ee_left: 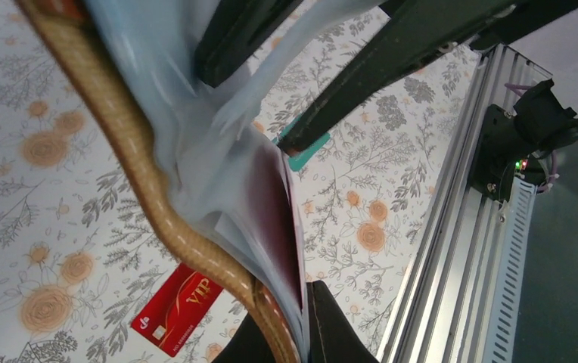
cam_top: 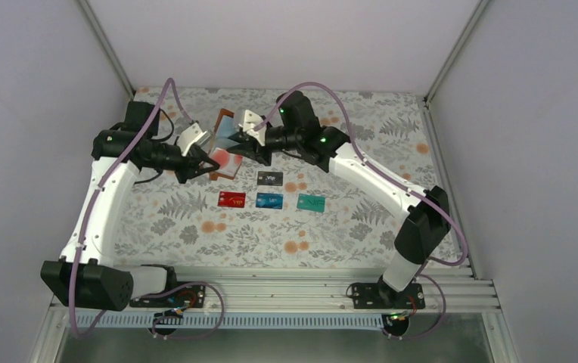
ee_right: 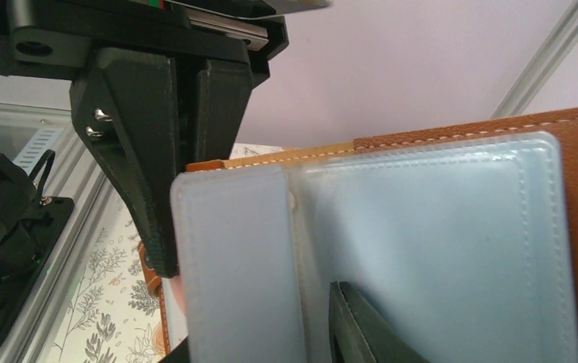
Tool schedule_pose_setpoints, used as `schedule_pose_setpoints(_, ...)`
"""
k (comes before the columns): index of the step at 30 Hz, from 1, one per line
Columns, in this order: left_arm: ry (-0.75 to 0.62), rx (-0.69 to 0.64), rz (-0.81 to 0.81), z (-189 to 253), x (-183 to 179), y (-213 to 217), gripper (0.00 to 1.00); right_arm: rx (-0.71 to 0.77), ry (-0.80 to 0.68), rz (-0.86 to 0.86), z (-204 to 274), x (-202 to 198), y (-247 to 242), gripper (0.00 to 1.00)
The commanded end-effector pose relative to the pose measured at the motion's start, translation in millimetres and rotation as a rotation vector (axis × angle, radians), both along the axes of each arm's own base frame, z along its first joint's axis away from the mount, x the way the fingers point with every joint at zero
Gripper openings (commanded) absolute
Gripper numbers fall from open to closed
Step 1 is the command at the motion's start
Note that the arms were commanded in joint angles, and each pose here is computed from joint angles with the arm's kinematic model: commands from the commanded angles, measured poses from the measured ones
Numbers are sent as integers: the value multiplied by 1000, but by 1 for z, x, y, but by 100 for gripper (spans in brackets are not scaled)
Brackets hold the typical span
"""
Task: Take the credit cards out of the card holder
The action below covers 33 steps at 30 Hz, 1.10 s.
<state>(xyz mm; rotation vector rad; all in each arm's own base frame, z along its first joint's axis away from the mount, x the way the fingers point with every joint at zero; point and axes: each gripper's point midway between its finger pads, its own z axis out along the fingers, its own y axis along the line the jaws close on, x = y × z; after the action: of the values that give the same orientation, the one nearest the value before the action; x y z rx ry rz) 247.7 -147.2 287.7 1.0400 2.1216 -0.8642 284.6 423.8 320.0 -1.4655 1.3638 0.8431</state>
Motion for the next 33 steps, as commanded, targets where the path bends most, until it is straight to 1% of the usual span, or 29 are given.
schedule_pose_setpoints(1, -57, -77, -91, 17, -18, -12, 2, 24, 0, -107, 24, 20, -19, 29)
schedule_pose_setpoints(4, -38, -84, -95, 13, -20, -13, 2, 51, -17, -213, 41, 35, -36, 29)
schedule_pose_setpoints(6, -2, -90, -95, 8, -21, -14, 2, 44, -10, -267, 39, 43, -40, 29)
schedule_pose_setpoints(7, 22, -107, -102, 7, -21, -16, 2, 34, 1, -287, 34, 46, -41, 29)
schedule_pose_setpoints(10, 85, -219, -122, 15, -23, -26, 2, -13, 38, -315, 7, 50, -44, 30)
schedule_pose_setpoints(14, 207, -281, -76, 16, -2, -31, 2, -52, 97, -341, -21, 50, -47, 31)
schedule_pose_setpoints(17, 350, -309, -19, -7, 19, -34, 2, -57, 117, -423, -31, 66, -56, 31)
schedule_pose_setpoints(19, 426, -321, 15, -26, 29, -35, 2, -63, 141, -473, -38, 80, -62, 32)
schedule_pose_setpoints(21, 489, -336, 29, -39, 36, -37, 2, -90, 172, -492, -55, 92, -63, 32)
schedule_pose_setpoints(26, 592, -349, 53, -64, 54, -40, 2, -117, 174, -419, -73, 89, -56, 32)
schedule_pose_setpoints(29, 644, -385, 41, -70, 58, -43, 2, -160, 171, -482, -85, 103, -59, 32)
schedule_pose_setpoints(31, 663, -383, 47, -77, 61, -43, 2, -185, 169, -530, -88, 114, -63, 32)
schedule_pose_setpoints(32, 666, -369, 59, -82, 64, -42, 2, -183, 169, -549, -85, 119, -66, 34)
schedule_pose_setpoints(33, 672, -356, 70, -86, 66, -41, 2, -175, 166, -562, -80, 121, -69, 38)
